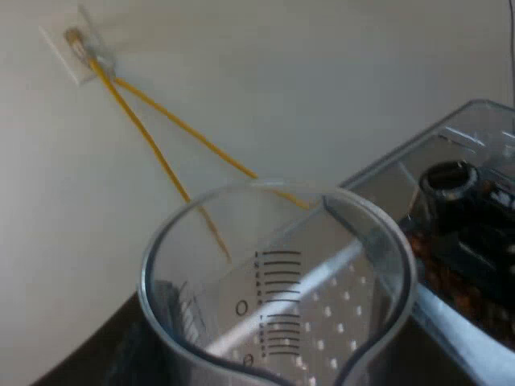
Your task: Pour the beans into the coffee machine
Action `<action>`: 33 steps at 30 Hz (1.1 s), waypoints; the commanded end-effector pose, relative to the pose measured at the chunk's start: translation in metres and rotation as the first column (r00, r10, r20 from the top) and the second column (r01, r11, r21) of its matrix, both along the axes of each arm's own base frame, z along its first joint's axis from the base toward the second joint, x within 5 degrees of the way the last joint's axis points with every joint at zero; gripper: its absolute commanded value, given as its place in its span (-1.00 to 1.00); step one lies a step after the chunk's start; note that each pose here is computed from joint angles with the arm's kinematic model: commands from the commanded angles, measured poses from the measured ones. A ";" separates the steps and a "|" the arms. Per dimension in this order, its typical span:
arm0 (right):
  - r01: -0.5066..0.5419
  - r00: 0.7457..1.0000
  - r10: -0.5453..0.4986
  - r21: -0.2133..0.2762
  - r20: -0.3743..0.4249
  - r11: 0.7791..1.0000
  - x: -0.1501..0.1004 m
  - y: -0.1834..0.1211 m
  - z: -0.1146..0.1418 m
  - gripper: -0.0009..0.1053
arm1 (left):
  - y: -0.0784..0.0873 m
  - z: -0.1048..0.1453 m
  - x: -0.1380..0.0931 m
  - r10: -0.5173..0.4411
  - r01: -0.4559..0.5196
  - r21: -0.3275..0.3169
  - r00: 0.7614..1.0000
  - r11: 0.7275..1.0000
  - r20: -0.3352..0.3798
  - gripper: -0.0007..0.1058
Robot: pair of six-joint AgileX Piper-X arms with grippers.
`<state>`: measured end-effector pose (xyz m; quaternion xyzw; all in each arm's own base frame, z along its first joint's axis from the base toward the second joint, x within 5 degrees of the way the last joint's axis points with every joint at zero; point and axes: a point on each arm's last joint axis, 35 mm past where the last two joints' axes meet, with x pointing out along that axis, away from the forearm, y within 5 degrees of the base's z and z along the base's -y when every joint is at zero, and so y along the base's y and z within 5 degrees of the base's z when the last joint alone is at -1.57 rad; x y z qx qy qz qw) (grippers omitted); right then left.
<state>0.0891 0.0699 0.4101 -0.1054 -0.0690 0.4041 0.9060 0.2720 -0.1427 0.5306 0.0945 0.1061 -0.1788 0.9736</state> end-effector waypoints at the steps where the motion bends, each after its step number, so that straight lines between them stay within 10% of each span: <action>1: -0.040 0.999 0.040 -0.011 0.004 0.999 -0.003 0.000 0.002 0.50 | 0.008 -0.003 -0.014 0.009 -0.009 -0.029 1.000 1.000 -0.002 -0.49; 20: -0.164 0.977 0.149 -0.096 -0.150 0.982 -0.004 0.004 -0.018 0.50 | 0.065 -0.080 -0.118 0.027 -0.034 -0.125 0.998 0.992 -0.062 -0.49; 33: -0.226 0.954 0.187 -0.154 -0.237 0.962 0.019 0.021 -0.033 0.50 | 0.079 -0.121 -0.146 0.047 -0.071 -0.205 0.992 0.976 -0.119 -0.49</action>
